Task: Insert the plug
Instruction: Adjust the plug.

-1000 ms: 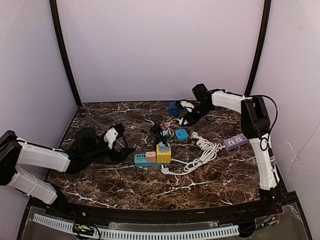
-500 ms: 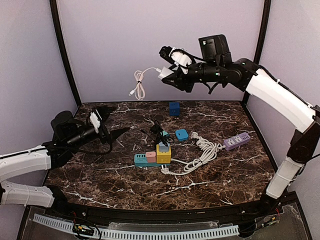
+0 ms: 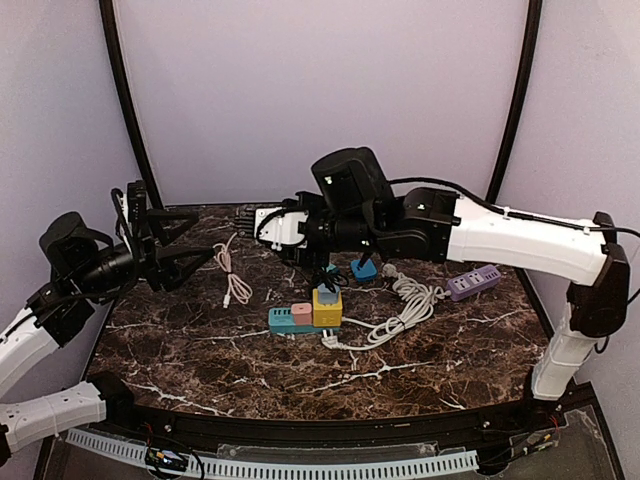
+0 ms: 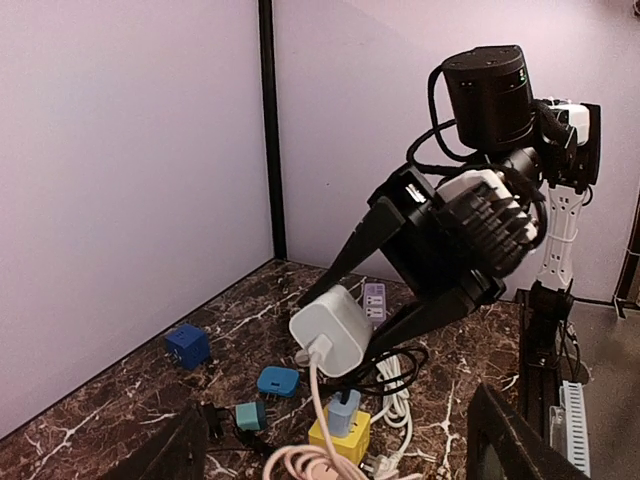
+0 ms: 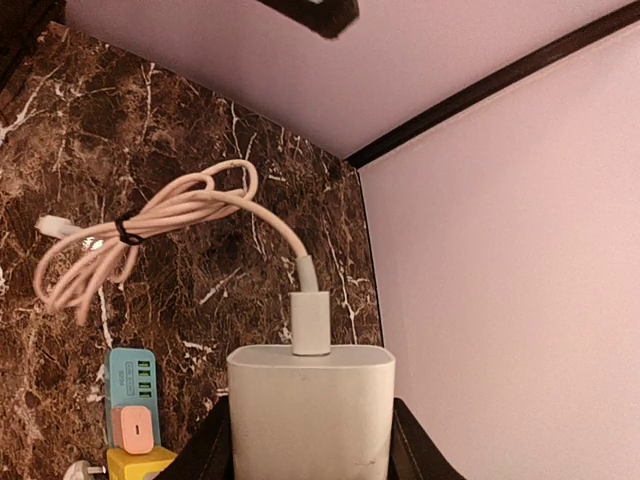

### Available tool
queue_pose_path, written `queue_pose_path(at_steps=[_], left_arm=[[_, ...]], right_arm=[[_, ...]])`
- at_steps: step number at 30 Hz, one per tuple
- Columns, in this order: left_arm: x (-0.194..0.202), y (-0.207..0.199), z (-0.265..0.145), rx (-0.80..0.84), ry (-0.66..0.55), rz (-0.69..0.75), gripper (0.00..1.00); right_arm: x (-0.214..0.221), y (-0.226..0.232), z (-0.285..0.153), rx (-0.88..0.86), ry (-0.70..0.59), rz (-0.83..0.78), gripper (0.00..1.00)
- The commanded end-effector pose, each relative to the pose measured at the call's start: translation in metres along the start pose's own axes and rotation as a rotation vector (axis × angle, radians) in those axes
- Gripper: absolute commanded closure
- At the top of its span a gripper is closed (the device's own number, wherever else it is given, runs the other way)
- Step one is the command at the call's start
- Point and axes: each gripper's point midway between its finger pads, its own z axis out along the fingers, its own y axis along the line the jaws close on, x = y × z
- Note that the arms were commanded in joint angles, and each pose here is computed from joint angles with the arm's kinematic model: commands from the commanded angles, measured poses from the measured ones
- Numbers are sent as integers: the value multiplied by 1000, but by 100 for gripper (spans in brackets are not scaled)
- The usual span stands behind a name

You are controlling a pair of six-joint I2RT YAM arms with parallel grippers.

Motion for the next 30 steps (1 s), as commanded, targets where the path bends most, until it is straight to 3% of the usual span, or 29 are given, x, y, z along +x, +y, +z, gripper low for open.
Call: queue_pose_path(at_steps=[1, 10, 23, 26, 30], left_arm=[[35, -9, -4, 43, 105, -168, 24], [69, -23, -6, 113, 211, -285, 34], [86, -26, -2, 139, 250, -309, 49], [82, -23, 0, 131, 236, -290, 63], [81, -22, 0, 127, 225, -282, 97]], right_arm=[[-33, 23, 12, 32, -71, -144, 100], [-64, 58, 27, 18, -111, -269, 100], [-87, 66, 35, 45, -169, -366, 100], [-92, 72, 36, 39, -183, -385, 100], [-92, 76, 37, 36, -187, -389, 100]])
